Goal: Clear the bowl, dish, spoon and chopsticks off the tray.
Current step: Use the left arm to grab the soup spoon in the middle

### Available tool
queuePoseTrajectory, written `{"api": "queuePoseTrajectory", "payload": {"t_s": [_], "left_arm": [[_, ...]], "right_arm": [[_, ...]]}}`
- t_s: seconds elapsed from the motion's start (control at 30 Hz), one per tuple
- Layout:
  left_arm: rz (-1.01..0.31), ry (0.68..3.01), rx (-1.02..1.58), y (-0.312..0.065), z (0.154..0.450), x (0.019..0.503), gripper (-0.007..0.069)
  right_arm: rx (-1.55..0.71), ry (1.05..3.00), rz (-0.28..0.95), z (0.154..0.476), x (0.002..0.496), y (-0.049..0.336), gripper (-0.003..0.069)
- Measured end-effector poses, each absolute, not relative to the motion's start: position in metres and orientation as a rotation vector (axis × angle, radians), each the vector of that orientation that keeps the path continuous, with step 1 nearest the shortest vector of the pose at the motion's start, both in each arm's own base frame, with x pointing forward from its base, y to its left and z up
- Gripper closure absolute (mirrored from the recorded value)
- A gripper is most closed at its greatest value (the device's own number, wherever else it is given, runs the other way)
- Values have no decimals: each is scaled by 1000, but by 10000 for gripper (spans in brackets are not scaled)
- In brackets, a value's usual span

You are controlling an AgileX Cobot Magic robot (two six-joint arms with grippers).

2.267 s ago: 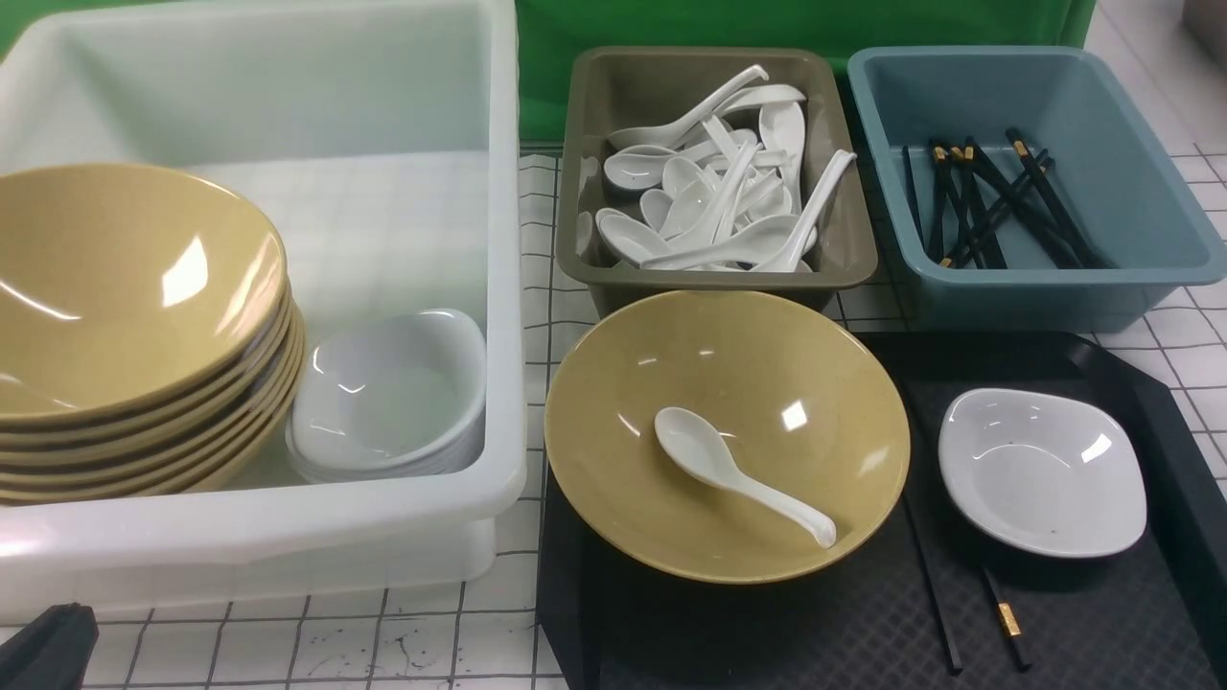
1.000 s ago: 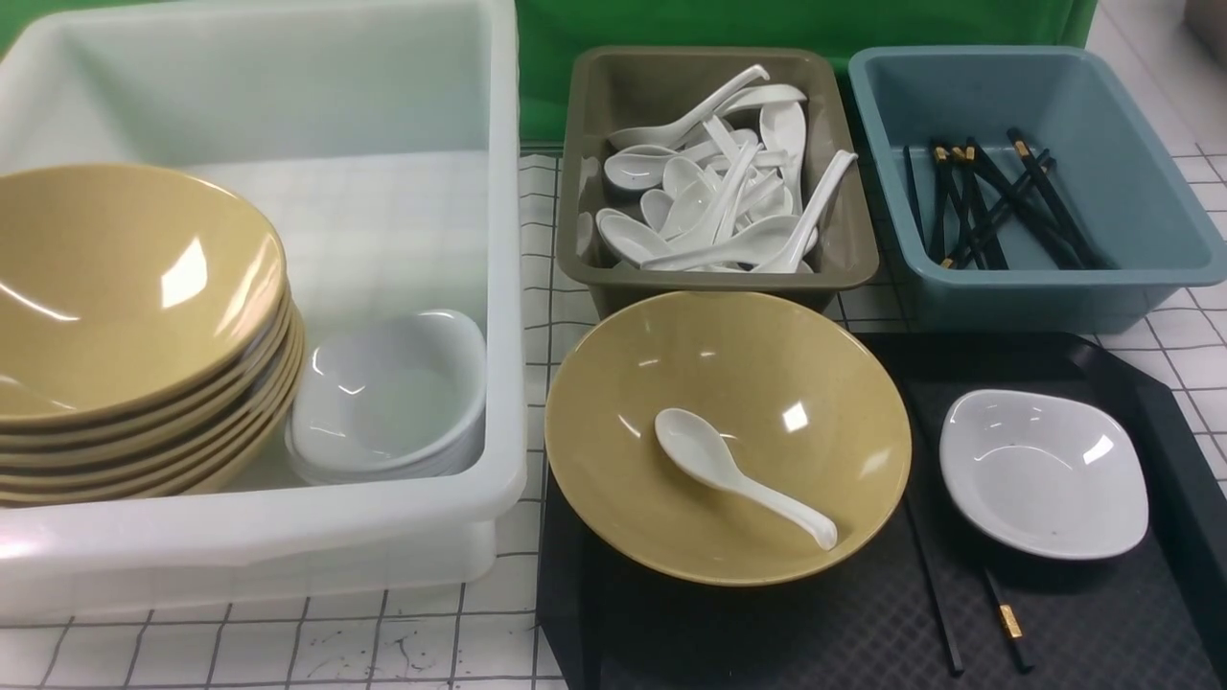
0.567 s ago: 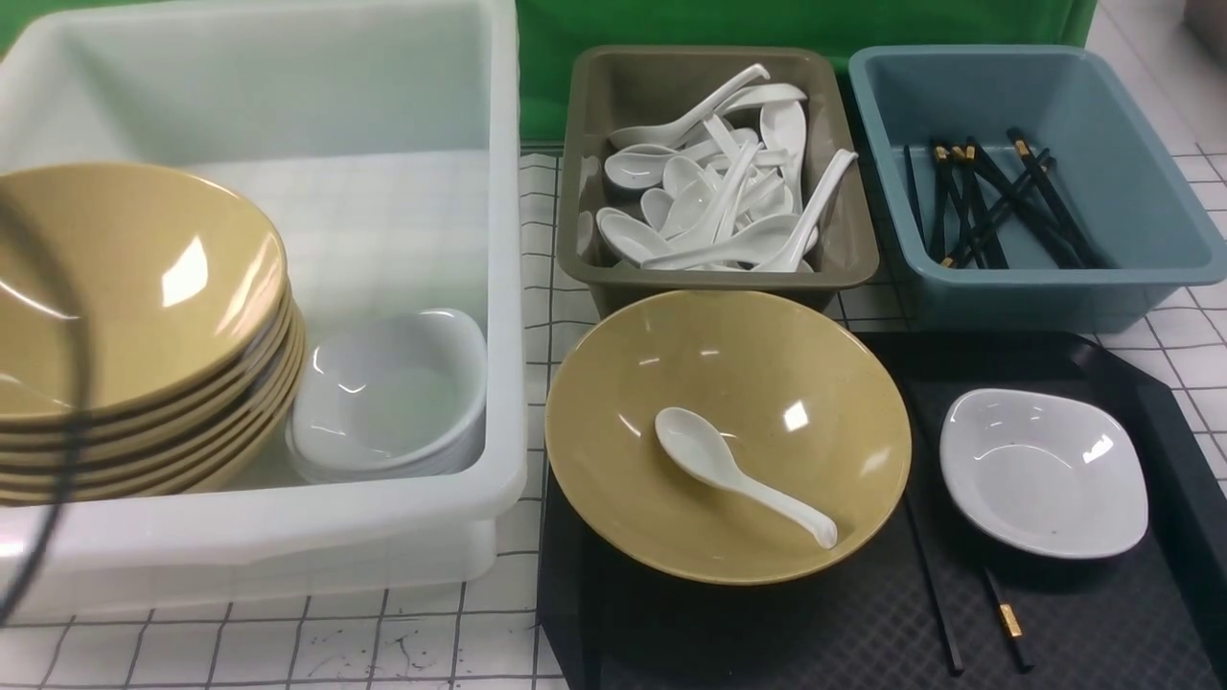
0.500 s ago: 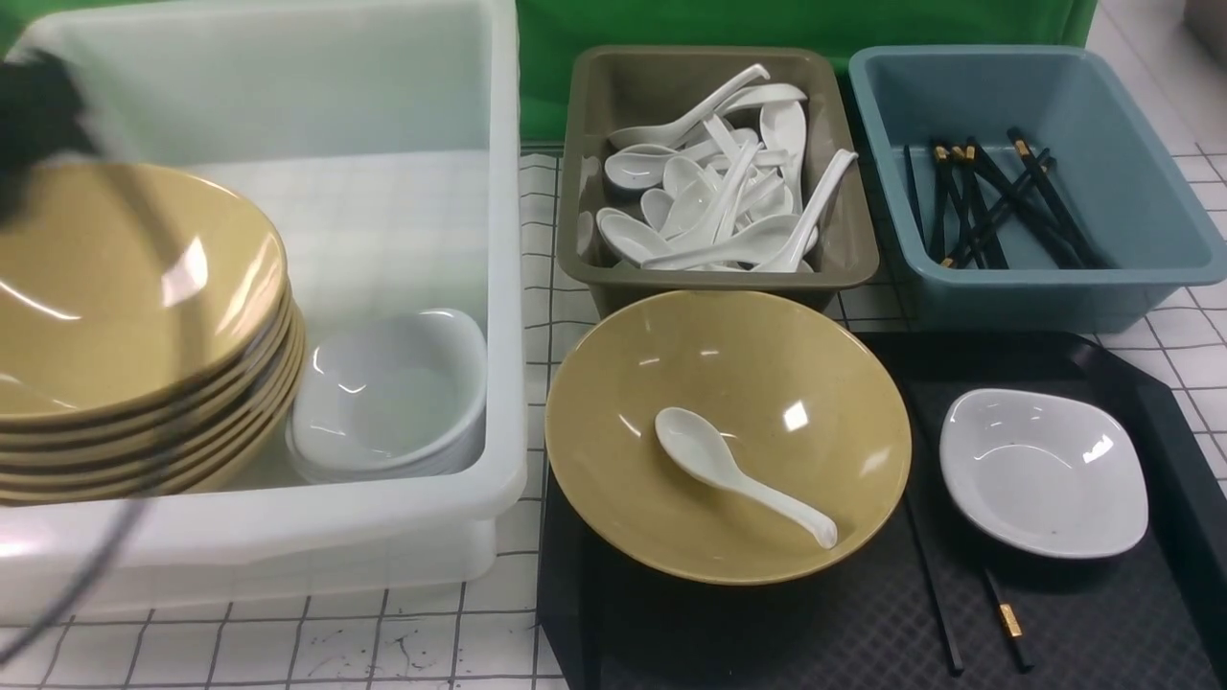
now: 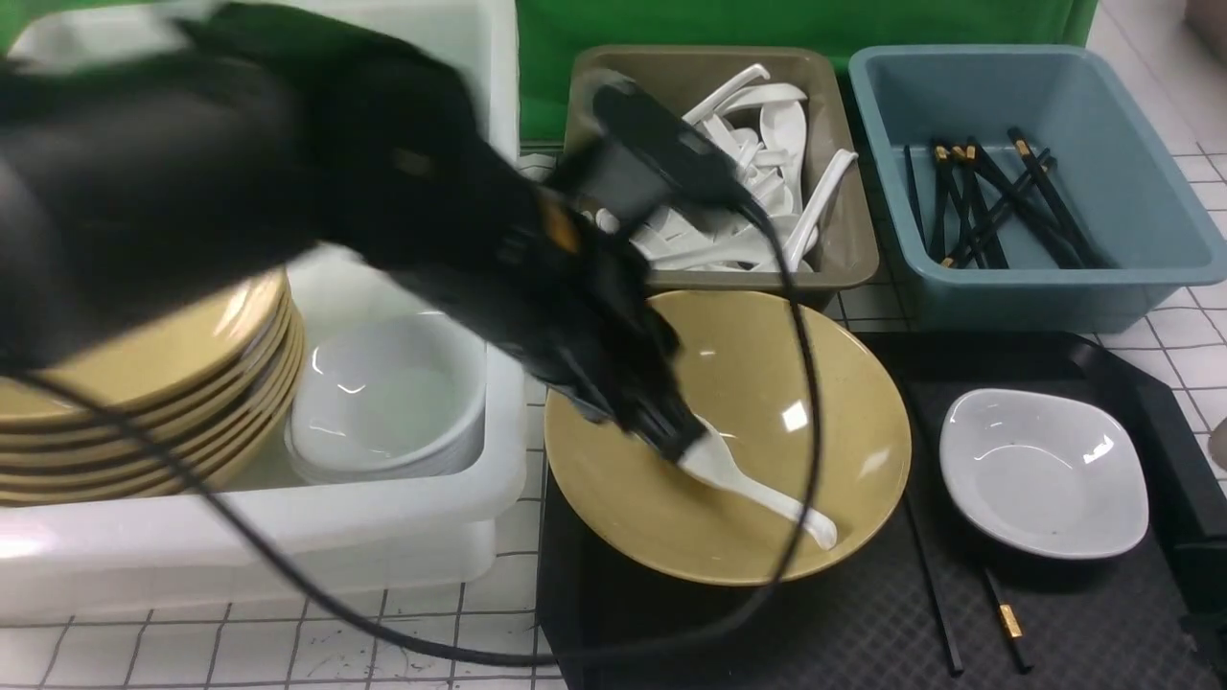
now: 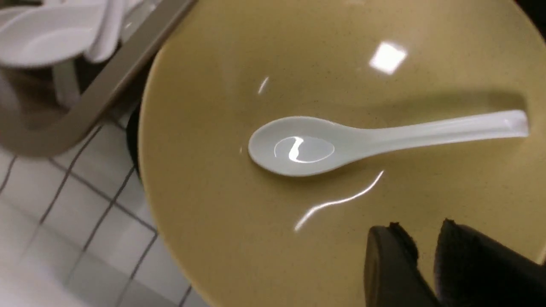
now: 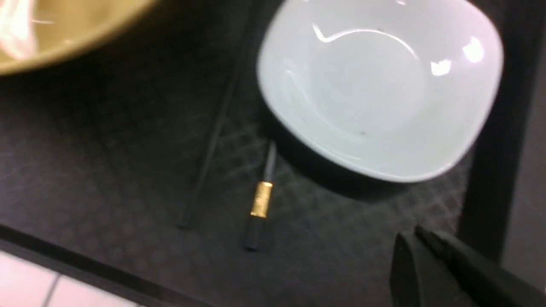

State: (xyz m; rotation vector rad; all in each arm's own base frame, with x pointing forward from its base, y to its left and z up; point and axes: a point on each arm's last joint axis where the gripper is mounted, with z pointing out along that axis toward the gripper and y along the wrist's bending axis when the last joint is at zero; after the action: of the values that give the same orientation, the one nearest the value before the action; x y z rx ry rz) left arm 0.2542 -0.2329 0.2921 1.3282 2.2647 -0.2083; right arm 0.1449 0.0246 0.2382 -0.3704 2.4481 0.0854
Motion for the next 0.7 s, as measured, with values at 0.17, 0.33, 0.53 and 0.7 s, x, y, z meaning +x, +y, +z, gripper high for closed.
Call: {"api": "queuePoseTrajectory", "payload": {"t_s": [0.17, 0.33, 0.53, 0.7], "left_arm": [[-95, 2199, 1535, -263, 261, 267, 317], [-26, 2121, 1754, -284, 215, 279, 253], [-3, 2060, 1877, -291, 187, 285, 293], [-56, 2030, 1827, -300, 178, 289, 479]], "right_arm": [[-442, 2433, 117, 239, 143, 34, 622], [-513, 2408, 138, 239, 142, 41, 622], [-516, 2405, 142, 239, 142, 42, 621], [-518, 2404, 142, 239, 142, 42, 621]]}}
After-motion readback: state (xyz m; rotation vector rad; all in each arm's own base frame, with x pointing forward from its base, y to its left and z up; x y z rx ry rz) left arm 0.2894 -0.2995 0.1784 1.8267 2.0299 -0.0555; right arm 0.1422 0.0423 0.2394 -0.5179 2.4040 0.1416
